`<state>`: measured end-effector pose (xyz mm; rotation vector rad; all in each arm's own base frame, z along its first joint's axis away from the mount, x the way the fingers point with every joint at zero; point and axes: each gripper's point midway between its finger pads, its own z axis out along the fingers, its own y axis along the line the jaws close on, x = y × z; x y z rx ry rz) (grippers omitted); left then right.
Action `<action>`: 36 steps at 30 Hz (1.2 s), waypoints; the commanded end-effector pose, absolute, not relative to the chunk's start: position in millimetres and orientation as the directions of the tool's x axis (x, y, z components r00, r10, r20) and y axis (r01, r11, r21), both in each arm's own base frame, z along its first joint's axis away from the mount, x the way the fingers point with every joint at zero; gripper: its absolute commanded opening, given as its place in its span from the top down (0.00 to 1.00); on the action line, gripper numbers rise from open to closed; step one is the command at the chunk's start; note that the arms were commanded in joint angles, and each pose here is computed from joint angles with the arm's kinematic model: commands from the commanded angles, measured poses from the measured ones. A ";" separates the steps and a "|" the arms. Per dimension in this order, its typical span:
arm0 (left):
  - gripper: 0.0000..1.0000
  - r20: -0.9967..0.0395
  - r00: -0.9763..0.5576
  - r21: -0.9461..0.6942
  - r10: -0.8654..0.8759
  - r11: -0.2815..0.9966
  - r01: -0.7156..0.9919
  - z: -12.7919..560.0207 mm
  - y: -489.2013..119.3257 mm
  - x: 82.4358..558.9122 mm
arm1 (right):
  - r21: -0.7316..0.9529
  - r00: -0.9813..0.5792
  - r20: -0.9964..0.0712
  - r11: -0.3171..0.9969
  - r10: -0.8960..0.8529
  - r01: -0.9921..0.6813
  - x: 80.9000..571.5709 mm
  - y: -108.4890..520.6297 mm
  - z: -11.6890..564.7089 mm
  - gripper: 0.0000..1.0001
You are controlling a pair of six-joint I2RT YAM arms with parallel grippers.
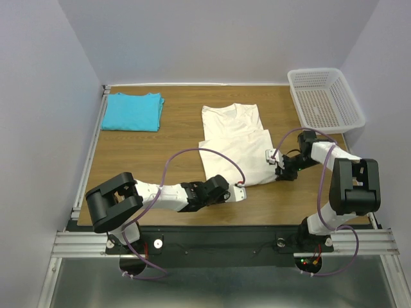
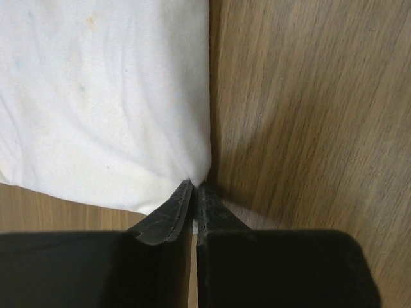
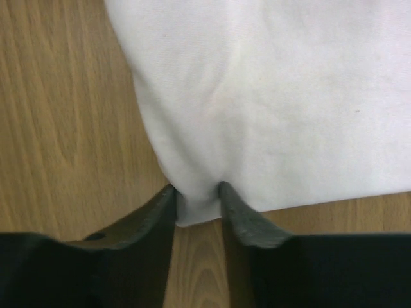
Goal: Fold and stack the t-shirts
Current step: Fold the tshirt
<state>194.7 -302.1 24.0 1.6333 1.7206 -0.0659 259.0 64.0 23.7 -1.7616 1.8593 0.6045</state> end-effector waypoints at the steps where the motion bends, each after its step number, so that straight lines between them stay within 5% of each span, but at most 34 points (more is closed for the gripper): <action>1: 0.96 -0.559 0.075 0.425 0.826 0.208 0.881 25.6 -299.1 191.2 | 0.006 -0.090 -0.621 0.111 -0.779 -0.994 255.4 62.2 9.8 0.72; 7: 1.00 -0.612 0.059 0.400 0.788 0.245 0.883 37.0 -300.6 189.3 | -0.006 -0.122 -0.603 0.158 -0.788 -0.987 248.4 58.5 11.0 0.96; 11: 1.00 -0.650 0.059 0.392 0.758 0.268 0.880 55.3 -299.5 187.8 | 0.002 -0.155 -0.585 0.189 -0.796 -0.982 240.6 55.1 34.0 1.00; 14: 1.00 -0.697 0.080 0.382 0.712 0.275 0.882 78.9 -299.1 183.4 | 0.117 -0.177 -0.609 0.134 -0.773 -0.984 205.9 64.5 64.8 0.99; 21: 1.00 -0.801 0.150 0.334 0.580 0.225 0.915 145.3 -295.9 155.6 | 0.074 -0.164 -0.687 0.156 -0.708 -0.985 190.4 80.7 133.0 0.99; 36: 1.00 -0.833 0.235 0.470 0.501 0.418 0.777 232.9 -251.3 195.4 | -0.028 -0.164 -0.814 0.319 -0.557 -0.947 237.6 100.5 251.2 0.99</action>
